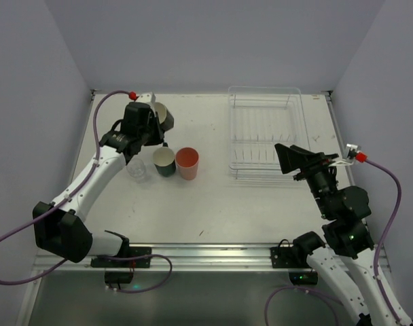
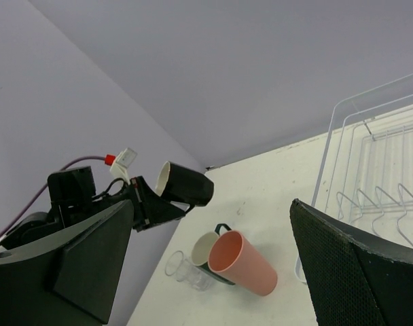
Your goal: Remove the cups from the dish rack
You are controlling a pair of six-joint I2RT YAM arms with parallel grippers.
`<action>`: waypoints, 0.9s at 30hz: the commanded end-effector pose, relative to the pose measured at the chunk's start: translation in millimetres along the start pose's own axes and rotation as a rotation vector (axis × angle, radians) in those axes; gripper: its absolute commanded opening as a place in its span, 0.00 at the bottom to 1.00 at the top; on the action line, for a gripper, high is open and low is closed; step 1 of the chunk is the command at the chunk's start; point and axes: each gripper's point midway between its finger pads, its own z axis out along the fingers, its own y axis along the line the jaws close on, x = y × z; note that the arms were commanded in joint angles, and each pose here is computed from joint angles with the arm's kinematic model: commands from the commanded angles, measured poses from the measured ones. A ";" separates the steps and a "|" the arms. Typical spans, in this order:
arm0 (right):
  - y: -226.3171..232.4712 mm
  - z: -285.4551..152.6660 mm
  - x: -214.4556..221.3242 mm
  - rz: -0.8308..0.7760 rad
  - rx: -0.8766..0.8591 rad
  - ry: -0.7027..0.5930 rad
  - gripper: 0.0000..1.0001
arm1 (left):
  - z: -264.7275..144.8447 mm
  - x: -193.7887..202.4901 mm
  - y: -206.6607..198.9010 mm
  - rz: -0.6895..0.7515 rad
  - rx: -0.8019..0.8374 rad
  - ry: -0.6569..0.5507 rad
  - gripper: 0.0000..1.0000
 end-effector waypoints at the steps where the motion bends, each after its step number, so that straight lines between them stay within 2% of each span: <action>1: 0.4 -1.8 -8.1 -0.024 0.006 -0.027 0.99 | -18.4 -43.6 -8.7 0.001 0.042 -0.161 0.00; 5: -1.1 -0.3 -5.2 -0.019 0.011 -0.017 0.99 | -38.2 -44.7 -8.8 0.015 0.056 -0.172 0.00; 19: 9.1 7.3 1.1 0.031 -0.008 0.042 0.99 | -79.8 -11.4 21.8 0.045 -0.067 -0.038 0.00; 27: 10.4 7.9 4.7 0.050 -0.006 0.065 0.99 | -85.9 -2.2 9.1 0.046 -0.001 0.028 0.00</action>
